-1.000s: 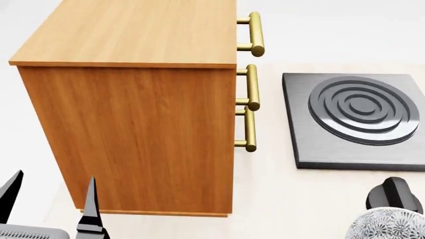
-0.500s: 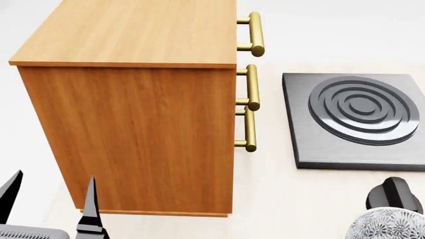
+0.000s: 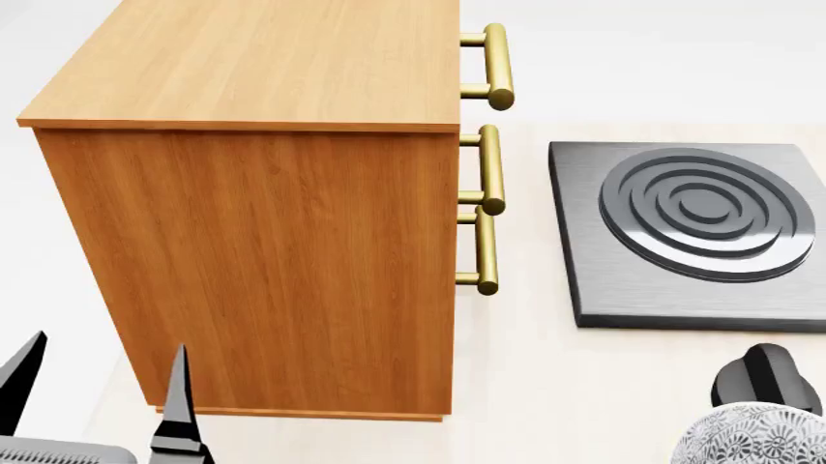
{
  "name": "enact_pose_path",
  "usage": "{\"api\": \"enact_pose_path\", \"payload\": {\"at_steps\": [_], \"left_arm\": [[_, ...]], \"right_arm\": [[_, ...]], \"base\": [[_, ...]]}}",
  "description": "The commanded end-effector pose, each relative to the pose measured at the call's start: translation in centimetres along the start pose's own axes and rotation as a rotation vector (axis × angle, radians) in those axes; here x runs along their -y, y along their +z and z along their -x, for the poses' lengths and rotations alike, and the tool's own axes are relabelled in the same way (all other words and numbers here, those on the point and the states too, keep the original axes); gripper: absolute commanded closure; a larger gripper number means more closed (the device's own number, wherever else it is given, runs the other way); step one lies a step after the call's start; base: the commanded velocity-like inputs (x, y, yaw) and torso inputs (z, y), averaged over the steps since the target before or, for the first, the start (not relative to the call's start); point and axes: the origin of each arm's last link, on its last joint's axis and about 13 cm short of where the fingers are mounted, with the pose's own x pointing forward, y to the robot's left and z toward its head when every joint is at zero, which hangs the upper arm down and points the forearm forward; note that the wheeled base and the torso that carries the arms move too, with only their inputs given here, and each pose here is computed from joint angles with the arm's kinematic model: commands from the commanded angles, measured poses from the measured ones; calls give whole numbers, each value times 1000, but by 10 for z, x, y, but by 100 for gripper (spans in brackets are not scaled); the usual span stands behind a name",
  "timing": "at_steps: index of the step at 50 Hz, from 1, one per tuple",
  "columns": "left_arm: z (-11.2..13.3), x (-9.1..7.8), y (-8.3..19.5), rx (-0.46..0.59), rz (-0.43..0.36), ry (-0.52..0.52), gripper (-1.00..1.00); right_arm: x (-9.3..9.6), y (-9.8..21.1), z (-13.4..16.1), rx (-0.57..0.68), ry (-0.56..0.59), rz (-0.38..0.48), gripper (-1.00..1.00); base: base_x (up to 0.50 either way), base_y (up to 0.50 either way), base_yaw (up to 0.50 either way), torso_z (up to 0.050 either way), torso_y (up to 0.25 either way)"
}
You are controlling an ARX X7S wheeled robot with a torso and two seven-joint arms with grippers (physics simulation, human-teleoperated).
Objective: Put the bowl on the top of the cabinet.
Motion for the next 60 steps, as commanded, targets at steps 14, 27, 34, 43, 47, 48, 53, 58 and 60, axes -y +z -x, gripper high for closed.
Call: {"api": "enact_pose_path", "payload": {"at_steps": [14,27,34,43,47,48,53,58,60], "left_arm": [[0,1,0,1,2,-3,-100],[0,1,0,0,2,-5,-100],[0,1,0,0,3,-5,-100],[0,1,0,-1,2,-5,-100],[0,2,0,-1,1,-6,-100],[-1,2,0,-2,1,-6,-100],[0,2,0,-1,1,-8,-100],[0,2,0,0,1,-7,-100],[0,2,0,0,2,-7,-100]], "right_arm": [[0,-2,-2,-2,-12,3,-100],[0,-2,-3,-8,-18,6,-100],[0,-2,-4,-10,-18,6,-100],[-1,-2,-5,-13,-12,3,-100],[-1,-2,-6,-13,-12,1,-100],[-1,-2,-6,-15,-10,0,-100],[-1,-3,-6,-17,-12,-3,-100],[-1,-3,-6,-17,-12,-4,-100],[-1,-3,-6,-16,-11,-3,-100]], "base": [[0,0,0,0,0],[0,0,0,0,0],[0,0,0,0,0],[0,0,0,0,0],[0,0,0,0,0],[0,0,0,0,0],[0,0,0,0,0],[0,0,0,0,0],[0,0,0,0,0]]}}
